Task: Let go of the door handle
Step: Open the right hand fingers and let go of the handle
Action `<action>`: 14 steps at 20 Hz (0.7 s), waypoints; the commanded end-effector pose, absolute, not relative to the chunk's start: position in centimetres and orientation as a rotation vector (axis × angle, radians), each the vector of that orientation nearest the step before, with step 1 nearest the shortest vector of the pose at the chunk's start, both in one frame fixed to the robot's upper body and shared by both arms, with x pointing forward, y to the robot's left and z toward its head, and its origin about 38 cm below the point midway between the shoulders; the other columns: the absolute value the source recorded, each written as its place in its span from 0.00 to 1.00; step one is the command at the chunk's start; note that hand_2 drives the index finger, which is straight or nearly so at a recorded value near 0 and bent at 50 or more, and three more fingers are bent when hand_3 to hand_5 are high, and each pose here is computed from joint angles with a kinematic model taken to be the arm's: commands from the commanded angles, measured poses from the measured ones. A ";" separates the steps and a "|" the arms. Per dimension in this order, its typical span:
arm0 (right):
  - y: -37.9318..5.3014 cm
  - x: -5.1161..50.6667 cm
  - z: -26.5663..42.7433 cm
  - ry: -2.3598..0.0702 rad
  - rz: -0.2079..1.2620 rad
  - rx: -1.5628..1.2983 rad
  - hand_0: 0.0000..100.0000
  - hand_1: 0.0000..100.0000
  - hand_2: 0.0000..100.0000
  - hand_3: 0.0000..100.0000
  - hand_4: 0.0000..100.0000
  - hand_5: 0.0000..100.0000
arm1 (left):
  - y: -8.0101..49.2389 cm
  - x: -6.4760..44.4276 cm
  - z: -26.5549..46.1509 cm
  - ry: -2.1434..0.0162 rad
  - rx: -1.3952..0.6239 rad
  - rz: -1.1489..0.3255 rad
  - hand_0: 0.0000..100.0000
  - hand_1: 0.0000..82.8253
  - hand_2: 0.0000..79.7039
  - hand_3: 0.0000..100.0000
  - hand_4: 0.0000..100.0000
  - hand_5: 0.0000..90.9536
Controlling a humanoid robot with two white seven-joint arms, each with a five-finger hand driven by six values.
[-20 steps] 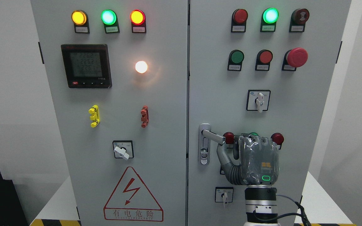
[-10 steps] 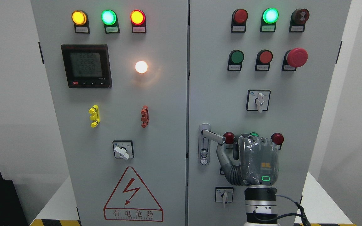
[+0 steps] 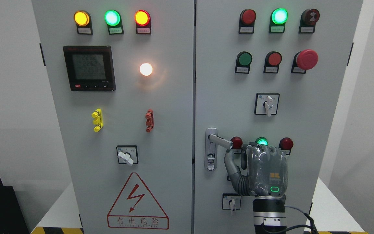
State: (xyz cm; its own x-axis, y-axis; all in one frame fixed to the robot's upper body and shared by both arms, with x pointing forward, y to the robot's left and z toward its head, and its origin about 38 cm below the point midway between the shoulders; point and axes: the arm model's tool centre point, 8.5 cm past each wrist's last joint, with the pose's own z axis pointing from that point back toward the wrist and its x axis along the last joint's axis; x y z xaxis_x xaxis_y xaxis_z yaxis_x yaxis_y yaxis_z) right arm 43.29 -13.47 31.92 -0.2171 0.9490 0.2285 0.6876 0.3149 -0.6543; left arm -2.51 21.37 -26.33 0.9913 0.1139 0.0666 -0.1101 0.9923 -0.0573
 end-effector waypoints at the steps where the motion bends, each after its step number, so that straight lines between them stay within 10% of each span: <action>1: -13.1 42.3 31.1 -2.020 0.565 -1.432 0.62 0.40 1.00 1.00 1.00 0.97 | 21.3 -2.0 -26.4 -0.085 -0.056 0.100 0.12 0.47 0.00 0.00 0.00 0.00; 14: -14.5 37.7 30.2 -2.087 0.451 -1.455 0.61 0.34 0.89 1.00 1.00 0.97 | 21.3 -2.0 -26.4 -0.085 -0.056 0.100 0.12 0.47 0.00 0.00 0.00 0.00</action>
State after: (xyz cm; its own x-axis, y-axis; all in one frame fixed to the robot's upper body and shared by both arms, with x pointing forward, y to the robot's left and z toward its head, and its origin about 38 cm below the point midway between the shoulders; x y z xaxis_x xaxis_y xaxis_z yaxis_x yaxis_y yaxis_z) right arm 40.05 -13.77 29.26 -0.2534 0.9385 0.2346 0.7085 0.3452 -0.6155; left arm -2.51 21.36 -26.33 0.9913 0.1138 0.0666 -0.1101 0.9923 -0.0574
